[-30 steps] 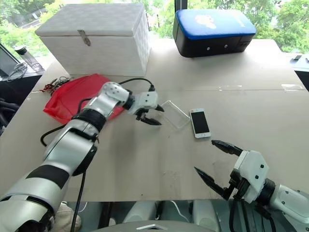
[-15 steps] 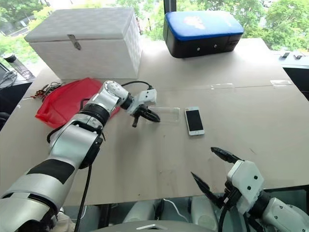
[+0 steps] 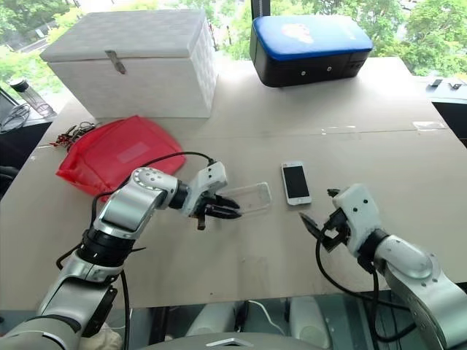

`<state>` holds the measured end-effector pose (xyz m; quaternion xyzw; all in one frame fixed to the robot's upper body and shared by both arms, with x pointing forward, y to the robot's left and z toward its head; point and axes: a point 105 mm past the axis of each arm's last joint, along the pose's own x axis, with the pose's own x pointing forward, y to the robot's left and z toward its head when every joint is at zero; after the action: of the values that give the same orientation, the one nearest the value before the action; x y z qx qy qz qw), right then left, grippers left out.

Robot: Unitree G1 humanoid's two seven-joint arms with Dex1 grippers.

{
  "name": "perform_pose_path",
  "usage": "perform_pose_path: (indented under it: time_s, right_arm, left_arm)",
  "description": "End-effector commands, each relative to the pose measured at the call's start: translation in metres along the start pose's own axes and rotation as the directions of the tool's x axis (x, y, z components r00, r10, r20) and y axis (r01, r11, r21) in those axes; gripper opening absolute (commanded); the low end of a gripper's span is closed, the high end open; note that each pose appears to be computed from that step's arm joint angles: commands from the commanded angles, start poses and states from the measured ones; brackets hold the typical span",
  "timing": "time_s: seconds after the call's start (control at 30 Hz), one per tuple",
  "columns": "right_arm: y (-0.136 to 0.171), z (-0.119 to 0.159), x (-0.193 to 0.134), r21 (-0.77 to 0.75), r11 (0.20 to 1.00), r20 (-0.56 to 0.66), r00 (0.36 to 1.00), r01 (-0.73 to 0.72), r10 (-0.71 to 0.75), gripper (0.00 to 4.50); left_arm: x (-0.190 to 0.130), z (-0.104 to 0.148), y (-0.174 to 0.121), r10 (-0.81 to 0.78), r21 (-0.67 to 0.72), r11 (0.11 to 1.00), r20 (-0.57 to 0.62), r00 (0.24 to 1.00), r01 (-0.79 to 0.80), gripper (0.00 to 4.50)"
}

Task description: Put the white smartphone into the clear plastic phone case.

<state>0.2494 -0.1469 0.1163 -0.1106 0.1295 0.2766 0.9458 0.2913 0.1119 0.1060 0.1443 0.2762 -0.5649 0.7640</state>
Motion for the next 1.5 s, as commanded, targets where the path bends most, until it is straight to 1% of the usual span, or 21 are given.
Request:
perform_pose_path:
  time_s: [0.03, 0.07, 0.13, 0.17, 0.23, 0.27, 0.3, 0.4, 0.53, 0.6, 0.7, 0.8, 0.9, 0.93, 1.03, 1.13, 1.23, 1.3, 1.37, 1.43, 1.5]
  right_arm:
    - [0.007, 0.001, 0.023, 0.008, 1.0, -0.004, 1.0, -0.012, 0.012, 4.5]
    - [0.009, 0.001, 0.03, 0.009, 1.0, -0.008, 1.0, -0.012, 0.012, 4.5]
    - [0.004, -0.003, 0.045, 0.018, 0.998, -0.022, 0.998, 0.053, -0.053, 4.5]
    - [0.006, -0.004, 0.054, 0.039, 0.998, -0.02, 0.998, 0.055, -0.054, 4.5]
    - [0.004, -0.011, 0.068, 0.093, 0.99, -0.053, 0.993, 0.11, -0.106, 4.5]
    - [0.004, -0.016, 0.073, 0.105, 0.987, -0.08, 0.99, 0.124, -0.116, 4.5]
    - [0.0, -0.022, 0.078, 0.091, 0.983, -0.113, 0.982, 0.159, -0.149, 4.5]
    - [-0.003, -0.034, 0.085, 0.105, 0.973, -0.183, 0.966, 0.203, -0.182, 4.5]
    - [0.008, -0.034, 0.099, 0.209, 0.964, -0.2, 0.972, 0.162, -0.119, 4.5]
    - [0.011, -0.046, 0.103, 0.229, 0.962, -0.249, 0.964, 0.15, -0.091, 4.01]
    - [0.01, -0.054, 0.103, 0.215, 0.966, -0.274, 0.958, 0.142, -0.08, 2.99]
    - [0.007, -0.053, 0.098, 0.2, 0.972, -0.257, 0.964, 0.123, -0.07, 2.9]
    - [0.004, -0.026, 0.086, 0.164, 0.986, -0.106, 0.994, 0.012, 0.006, 2.9]
    - [0.005, -0.011, 0.082, 0.13, 0.99, -0.038, 0.998, -0.051, 0.056, 2.9]
    - [0.008, 0.033, 0.071, 0.042, 0.977, 0.12, 0.972, -0.21, 0.204, 2.9]
    - [0.015, 0.065, 0.069, -0.103, 0.939, 0.165, 0.925, -0.328, 0.342, 2.9]
    - [0.029, 0.083, 0.072, -0.212, 0.863, 0.14, 0.86, -0.458, 0.491, 2.9]
    - [0.038, 0.084, 0.076, -0.301, 0.798, 0.082, 0.82, -0.522, 0.567, 2.9]
    - [0.043, 0.08, 0.084, -0.384, 0.736, 0.005, 0.796, -0.558, 0.605, 2.9]
    - [0.042, 0.075, 0.096, -0.479, 0.676, -0.072, 0.793, -0.56, 0.605, 2.9]
    - [0.043, 0.069, 0.101, -0.541, 0.596, -0.147, 0.764, -0.594, 0.628, 2.9]
  left_arm:
    - [-0.036, 0.027, -0.016, 0.011, 0.079, 0.996, 0.231, 0.973, -0.03, 3.09]
    - [-0.044, 0.029, -0.018, 0.031, 0.097, 0.993, 0.28, 0.959, -0.06, 3.54]
    - [-0.058, 0.026, -0.021, 0.076, 0.068, 0.992, 0.341, 0.937, -0.105, 4.38]
    - [-0.065, 0.019, -0.02, 0.123, 0.07, 0.985, 0.351, 0.928, -0.157, 4.45]
    - [-0.077, 0.006, -0.023, 0.196, 0.041, 0.973, 0.367, 0.909, -0.227, 4.45]
    - [-0.082, 0.005, -0.024, 0.222, 0.059, 0.961, 0.411, 0.884, -0.269, 4.45]
    - [-0.085, 0.001, -0.033, 0.182, 0.075, 0.97, 0.415, 0.892, -0.233, 4.45]
    - [-0.094, -0.002, -0.042, 0.169, 0.089, 0.969, 0.437, 0.883, -0.229, 4.45]
    - [-0.104, 0.0, -0.048, 0.108, 0.142, 0.971, 0.455, 0.884, -0.192, 4.45]
    - [-0.104, -0.001, -0.048, 0.096, 0.153, 0.971, 0.451, 0.888, -0.182, 4.5]
    - [-0.101, -0.001, -0.05, 0.087, 0.152, 0.973, 0.454, 0.887, -0.173, 4.5]
    - [-0.1, -0.004, -0.051, 0.096, 0.133, 0.976, 0.458, 0.884, -0.175, 4.5]
    - [-0.094, -0.01, -0.045, 0.168, 0.096, 0.967, 0.459, 0.872, -0.237, 4.5]
    - [-0.092, -0.01, -0.043, 0.186, 0.069, 0.966, 0.479, 0.858, -0.248, 4.5]
    - [-0.089, -0.015, -0.041, 0.186, 0.039, 0.971, 0.498, 0.847, -0.236, 4.5]
    - [-0.087, -0.022, -0.039, 0.192, 0.034, 0.97, 0.499, 0.845, -0.24, 4.5]
    - [-0.085, -0.031, -0.04, 0.192, 0.038, 0.969, 0.497, 0.846, -0.242, 4.5]
    - [-0.086, -0.037, -0.041, 0.196, 0.037, 0.968, 0.502, 0.842, -0.247, 4.5]
    - [-0.088, -0.043, -0.042, 0.218, 0.024, 0.964, 0.502, 0.837, -0.265, 4.5]
    - [-0.091, -0.05, -0.044, 0.241, 0.016, 0.958, 0.493, 0.836, -0.285, 4.5]
    - [-0.094, -0.054, -0.048, 0.265, 0.002, 0.952, 0.492, 0.829, -0.306, 4.5]
